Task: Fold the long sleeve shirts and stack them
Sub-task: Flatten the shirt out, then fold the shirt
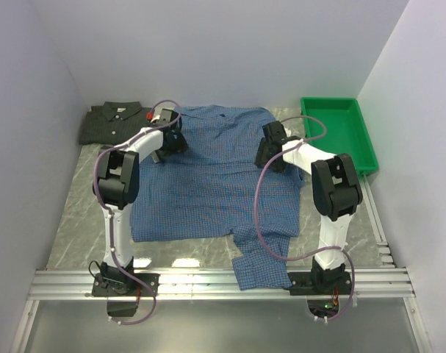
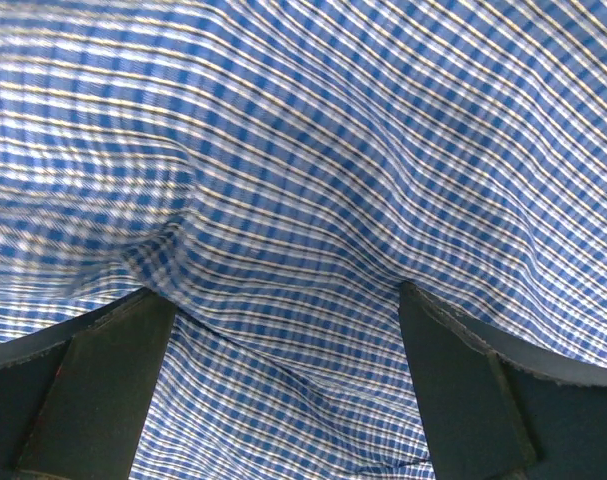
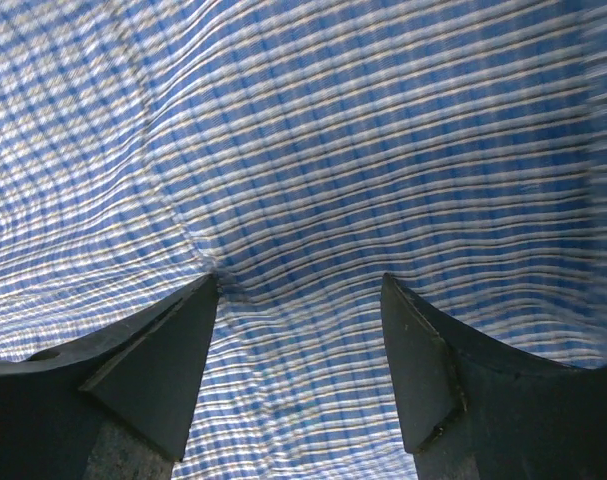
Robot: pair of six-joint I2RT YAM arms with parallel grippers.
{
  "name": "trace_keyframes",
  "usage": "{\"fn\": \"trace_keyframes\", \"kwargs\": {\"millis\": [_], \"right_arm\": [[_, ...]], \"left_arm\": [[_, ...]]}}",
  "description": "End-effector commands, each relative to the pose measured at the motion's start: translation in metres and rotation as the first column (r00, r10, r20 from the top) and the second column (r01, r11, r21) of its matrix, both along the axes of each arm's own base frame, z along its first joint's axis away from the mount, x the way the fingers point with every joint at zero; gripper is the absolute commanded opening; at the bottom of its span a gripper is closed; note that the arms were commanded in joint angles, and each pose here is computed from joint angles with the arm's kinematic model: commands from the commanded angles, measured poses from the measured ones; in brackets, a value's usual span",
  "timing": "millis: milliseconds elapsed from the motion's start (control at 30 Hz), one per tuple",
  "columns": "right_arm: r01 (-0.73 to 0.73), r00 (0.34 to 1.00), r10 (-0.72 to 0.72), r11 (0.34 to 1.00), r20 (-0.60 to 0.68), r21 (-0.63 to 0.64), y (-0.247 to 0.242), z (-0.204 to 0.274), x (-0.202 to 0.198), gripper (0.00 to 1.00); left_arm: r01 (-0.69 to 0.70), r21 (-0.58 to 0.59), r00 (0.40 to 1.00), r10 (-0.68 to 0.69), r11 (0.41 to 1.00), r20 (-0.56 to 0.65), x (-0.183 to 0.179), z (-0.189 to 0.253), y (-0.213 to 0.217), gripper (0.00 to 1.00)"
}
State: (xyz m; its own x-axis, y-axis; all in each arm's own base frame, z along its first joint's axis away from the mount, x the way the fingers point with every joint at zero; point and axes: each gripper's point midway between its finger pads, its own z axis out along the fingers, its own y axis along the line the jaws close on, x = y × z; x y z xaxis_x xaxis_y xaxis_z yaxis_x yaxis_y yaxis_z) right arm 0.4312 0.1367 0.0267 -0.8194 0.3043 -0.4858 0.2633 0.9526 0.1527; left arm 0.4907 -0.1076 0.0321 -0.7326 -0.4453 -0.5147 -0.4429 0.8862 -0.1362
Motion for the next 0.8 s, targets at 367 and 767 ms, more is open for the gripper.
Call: {"fn": "trace_keyframes", "kwargs": {"millis": [367, 767], "right_arm": [[0.086, 0.993, -0.088, 0.996, 0.076, 0.038, -0.053, 0.069, -0.107, 0.79], [0.201, 0.980, -0.197, 0.970, -0.043, 0.136, -0.082, 0.022, -0.198, 0.82]], "left_arm": [[-0.115, -0.125, 0.984, 0.130, 0.986, 0.121, -0.155, 0.098, 0.038, 0.99], [-0.367, -0.123, 0.930, 0.359, 0.922, -0.078, -0.284, 0.017, 0.075, 0.99]]}}
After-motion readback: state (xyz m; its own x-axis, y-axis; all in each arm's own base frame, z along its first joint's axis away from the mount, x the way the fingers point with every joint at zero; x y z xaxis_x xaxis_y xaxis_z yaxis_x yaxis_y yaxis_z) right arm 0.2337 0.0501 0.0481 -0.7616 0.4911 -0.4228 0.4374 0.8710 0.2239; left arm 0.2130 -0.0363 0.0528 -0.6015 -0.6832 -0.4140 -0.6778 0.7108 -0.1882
